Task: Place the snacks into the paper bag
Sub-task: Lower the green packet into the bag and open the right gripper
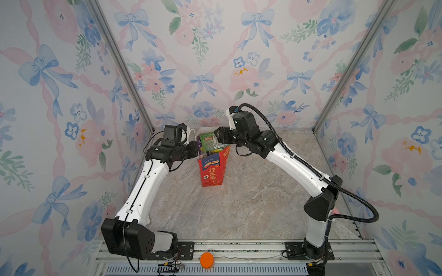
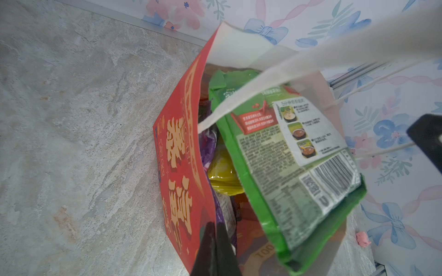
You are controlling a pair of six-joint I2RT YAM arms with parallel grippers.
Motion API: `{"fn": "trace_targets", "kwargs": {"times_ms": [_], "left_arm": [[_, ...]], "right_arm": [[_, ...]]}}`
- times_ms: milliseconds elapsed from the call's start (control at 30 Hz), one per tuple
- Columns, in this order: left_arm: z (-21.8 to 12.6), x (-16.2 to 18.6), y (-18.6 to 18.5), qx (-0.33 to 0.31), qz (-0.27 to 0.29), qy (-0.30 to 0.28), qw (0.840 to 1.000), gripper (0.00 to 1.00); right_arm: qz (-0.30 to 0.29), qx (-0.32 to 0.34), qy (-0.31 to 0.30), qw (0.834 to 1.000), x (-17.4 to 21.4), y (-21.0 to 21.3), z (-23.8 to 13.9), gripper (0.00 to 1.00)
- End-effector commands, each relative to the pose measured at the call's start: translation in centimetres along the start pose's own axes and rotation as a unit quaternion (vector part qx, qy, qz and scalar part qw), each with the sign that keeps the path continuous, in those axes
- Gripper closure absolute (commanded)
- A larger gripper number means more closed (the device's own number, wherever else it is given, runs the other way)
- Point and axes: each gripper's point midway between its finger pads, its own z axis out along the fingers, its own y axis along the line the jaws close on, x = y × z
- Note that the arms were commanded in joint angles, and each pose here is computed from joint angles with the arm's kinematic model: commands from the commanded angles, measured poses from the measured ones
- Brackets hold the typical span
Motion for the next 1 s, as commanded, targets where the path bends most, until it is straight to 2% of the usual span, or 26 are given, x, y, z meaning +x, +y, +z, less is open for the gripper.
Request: {"fn": "trace_targets", "kwargs": {"times_ms": [0, 67, 133, 200, 300, 600, 800, 967], "left_arm": [[-0.5, -0.3, -0.1, 0.005, 0.003, -0.010, 1.000, 1.00], [-0.5, -0.3, -0.1, 0.006, 0.003, -0.010, 1.000, 1.00], [-0.4, -0.3, -0.1, 0.005, 0.002, -0.009, 1.000, 1.00], [-0.4, -0.3, 0.0, 0.004, 0.002, -0.008, 1.000, 1.00], [-0.5, -0.3, 0.0, 0.005, 0.001, -0.010, 1.000, 1.00], [-0.9, -0.4, 0.0, 0.004, 0.000, -0.016, 1.000, 1.00], [-1.2, -0.5, -0.1, 0.004, 0.000, -0.020, 1.000, 1.00], [-1.3, -0.6, -0.4, 0.010, -0.001, -0.020, 1.000, 1.00]], "right_arm": [[-0.023, 0.001, -0.017, 1.000, -1.6, 0.3, -1.7, 0.31], [-0.041, -0.002, -0.032, 0.999, -2.5, 0.6, -2.5, 0.34], [-0.062, -0.008, -0.033, 0.998, -2.8, 1.2, -2.8, 0.47], [-0.084, -0.008, -0.016, 0.996, -2.4, 1.6, -2.2, 0.57], [-0.109, -0.010, 0.029, 0.994, -0.9, 2.0, -0.7, 0.63], [-0.141, -0.001, 0.152, 0.978, 5.1, 1.0, 3.2, 0.75], [-0.142, 0.012, 0.230, 0.963, 10.1, -0.9, 5.7, 0.78], [-0.131, 0.007, 0.271, 0.954, 13.4, -1.1, 8.0, 0.78]]}}
